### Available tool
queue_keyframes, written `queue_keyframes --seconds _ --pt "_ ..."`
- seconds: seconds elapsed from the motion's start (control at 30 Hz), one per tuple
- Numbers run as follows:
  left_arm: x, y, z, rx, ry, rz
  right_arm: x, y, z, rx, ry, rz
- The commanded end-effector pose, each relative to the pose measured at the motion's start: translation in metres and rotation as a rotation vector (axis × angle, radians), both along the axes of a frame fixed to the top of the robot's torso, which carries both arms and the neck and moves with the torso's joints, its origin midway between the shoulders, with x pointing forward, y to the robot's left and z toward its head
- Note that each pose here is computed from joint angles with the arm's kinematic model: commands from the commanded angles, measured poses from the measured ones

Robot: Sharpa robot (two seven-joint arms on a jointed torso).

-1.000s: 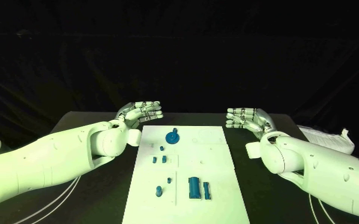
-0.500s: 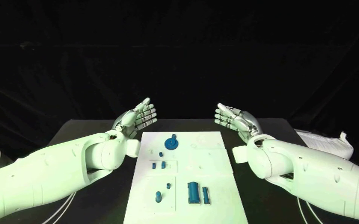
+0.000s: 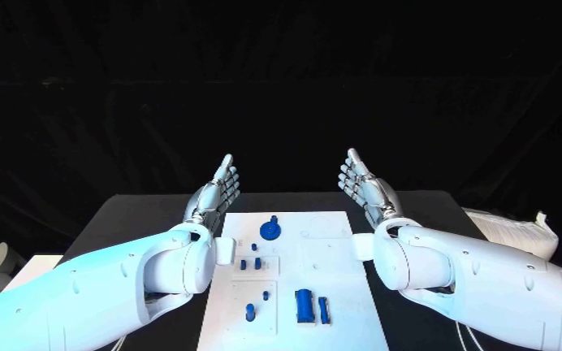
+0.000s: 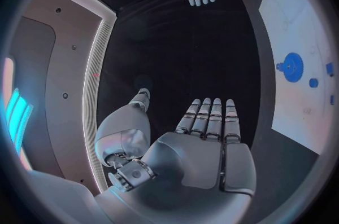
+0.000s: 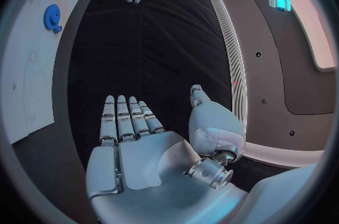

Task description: Assemble the parts on the task board

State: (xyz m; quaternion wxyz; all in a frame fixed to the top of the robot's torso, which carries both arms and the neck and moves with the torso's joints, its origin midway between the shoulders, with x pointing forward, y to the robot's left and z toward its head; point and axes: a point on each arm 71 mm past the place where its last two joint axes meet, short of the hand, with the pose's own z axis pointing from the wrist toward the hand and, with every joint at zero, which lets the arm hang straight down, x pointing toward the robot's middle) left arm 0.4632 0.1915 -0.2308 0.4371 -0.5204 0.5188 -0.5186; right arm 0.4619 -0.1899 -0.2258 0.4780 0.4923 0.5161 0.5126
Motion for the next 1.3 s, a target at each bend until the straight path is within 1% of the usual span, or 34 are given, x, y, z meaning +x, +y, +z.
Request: queue_keyframes --seconds 0.03,1.3 --pt "-0.0015 0.001 0.0066 0.072 -0.083 0.063 -0.0001 -0.0025 0.0016 -0.001 -0.017 -0.041" --pt "-0.0015 0.001 0.0066 0.072 -0.083 0.063 -0.0001 -0.0025 0.0016 -0.001 -0.017 -0.041"
